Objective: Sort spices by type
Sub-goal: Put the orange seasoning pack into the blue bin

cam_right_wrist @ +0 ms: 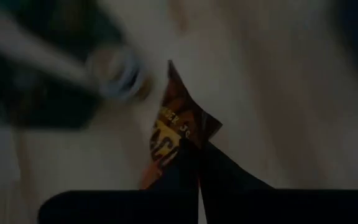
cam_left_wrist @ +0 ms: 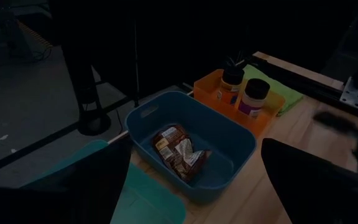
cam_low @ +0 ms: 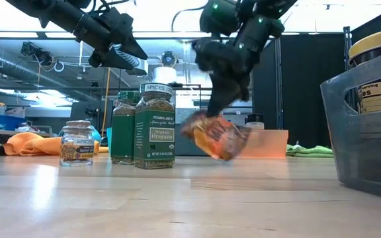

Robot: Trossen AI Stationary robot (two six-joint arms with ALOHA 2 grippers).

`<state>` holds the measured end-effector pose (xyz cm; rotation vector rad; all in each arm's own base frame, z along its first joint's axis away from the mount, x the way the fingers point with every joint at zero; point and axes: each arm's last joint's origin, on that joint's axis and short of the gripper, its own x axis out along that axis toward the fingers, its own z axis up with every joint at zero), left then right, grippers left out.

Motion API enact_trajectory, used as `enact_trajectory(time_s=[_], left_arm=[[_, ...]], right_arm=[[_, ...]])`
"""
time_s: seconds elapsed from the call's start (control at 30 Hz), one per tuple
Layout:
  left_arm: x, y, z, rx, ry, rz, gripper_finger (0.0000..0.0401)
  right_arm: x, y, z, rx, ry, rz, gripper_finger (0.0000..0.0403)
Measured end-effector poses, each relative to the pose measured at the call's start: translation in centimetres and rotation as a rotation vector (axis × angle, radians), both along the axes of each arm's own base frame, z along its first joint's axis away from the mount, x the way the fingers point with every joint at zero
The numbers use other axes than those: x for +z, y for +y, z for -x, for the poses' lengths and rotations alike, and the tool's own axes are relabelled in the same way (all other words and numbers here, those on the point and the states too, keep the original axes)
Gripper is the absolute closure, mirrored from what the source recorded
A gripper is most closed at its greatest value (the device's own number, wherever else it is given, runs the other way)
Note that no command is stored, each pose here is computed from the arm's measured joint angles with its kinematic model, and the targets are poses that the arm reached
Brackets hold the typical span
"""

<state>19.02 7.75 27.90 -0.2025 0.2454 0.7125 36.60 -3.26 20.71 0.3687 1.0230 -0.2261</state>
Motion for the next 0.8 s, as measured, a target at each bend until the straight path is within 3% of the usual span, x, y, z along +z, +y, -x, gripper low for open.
enact_trajectory(time_s=[0.23, 0.43, 0.63, 0.8], left_arm=[[0.0, 0.0, 0.0, 0.000, -0.001, 0.000, 0.0032], [0.0, 0.0, 0.0, 0.001, -0.001, 0.000, 0.0032], [0.0, 0.1, 0.0, 0.022, 0.001, -0.007, 0.0032], [0.0, 0.1, 0.1, 0.028, 0.003, -0.008, 0.0032]], right_arm=[[4.4, -5.2, 1.6, -0.221, -0.192, 0.078, 0.0398], [6.5, -9.5, 1.6, -0.340, -0.385, 0.126, 0.0398], [6.8, -13.8, 0.9, -0.407, -0.394, 0.189, 0.0399], [4.6, -16.6, 0.3, -0.461, -0.310, 0.203, 0.0401]])
